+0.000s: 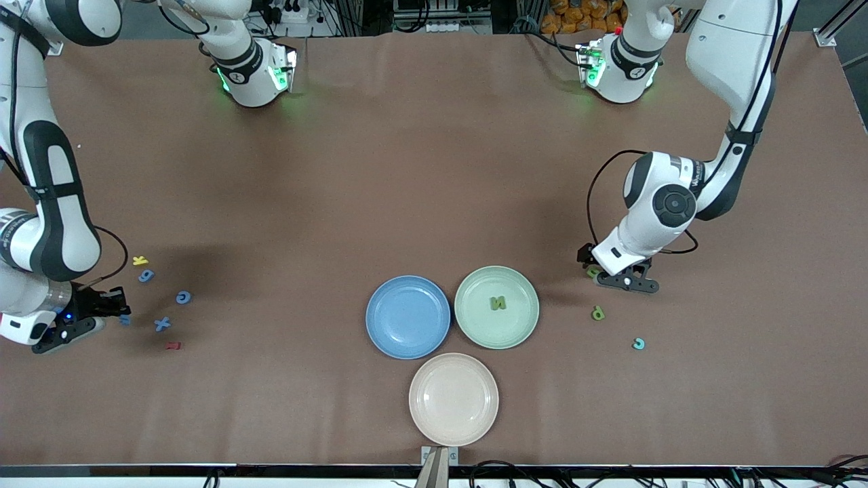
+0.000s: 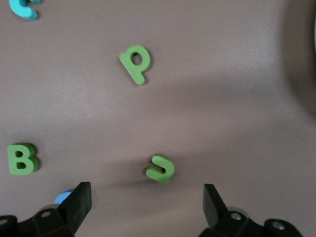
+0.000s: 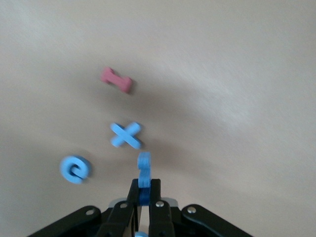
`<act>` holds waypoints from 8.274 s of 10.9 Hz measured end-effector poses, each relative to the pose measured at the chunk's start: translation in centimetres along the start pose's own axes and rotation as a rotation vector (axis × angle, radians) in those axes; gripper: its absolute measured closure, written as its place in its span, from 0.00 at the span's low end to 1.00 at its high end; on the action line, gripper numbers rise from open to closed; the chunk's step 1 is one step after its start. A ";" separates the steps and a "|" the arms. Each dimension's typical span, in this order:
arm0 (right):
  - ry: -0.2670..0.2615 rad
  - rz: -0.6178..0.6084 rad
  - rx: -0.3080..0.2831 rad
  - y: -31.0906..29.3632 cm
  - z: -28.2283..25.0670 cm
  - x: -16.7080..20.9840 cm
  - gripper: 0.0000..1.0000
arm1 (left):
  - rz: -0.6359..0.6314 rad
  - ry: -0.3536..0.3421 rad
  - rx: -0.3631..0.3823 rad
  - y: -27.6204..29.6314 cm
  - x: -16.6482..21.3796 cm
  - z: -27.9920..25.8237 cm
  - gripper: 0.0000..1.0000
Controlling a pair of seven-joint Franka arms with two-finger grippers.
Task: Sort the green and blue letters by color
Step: 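Carry the blue I to the blue plate while the left gripper reaches green u, then release the blue I on the blue plate while the left gripper grasps green u, then place the green u on the green plate while the right gripper returns to letters, then grasp the blue c with the right gripper while the left gripper grasps green p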
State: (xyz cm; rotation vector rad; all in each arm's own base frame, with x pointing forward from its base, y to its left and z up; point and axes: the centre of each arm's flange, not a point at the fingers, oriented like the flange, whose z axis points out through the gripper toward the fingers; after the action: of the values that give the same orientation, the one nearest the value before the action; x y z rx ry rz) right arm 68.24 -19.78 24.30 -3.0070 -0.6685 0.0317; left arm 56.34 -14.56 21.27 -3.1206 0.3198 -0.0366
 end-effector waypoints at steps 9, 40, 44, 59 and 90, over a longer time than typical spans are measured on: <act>0.004 0.419 0.105 -22.5 -2.5 13.9 0.90 | 0.038 -0.053 -0.007 0.7 -1.7 3.2 0.00; -0.062 0.558 -0.089 -25.8 2.4 15.3 0.00 | -0.341 -0.032 -0.080 16.1 8.0 -5.9 0.72; -0.079 0.434 -0.093 -19.1 2.9 9.9 0.00 | -0.389 -0.035 -0.090 17.1 10.0 -3.6 0.72; -0.034 0.278 -0.125 -10.6 8.4 -0.9 0.00 | -0.413 -0.050 -0.043 4.4 11.8 -2.2 0.00; 0.044 0.329 -0.051 -12.9 4.6 2.5 0.66 | -0.425 0.030 -0.033 -0.1 10.9 -0.5 0.70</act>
State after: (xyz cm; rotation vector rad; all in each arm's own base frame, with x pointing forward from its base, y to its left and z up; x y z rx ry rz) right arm 64.95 -6.82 20.50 -3.1203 -0.1672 -0.0367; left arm 67.00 -16.64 22.04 -3.1579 -0.3494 -0.0792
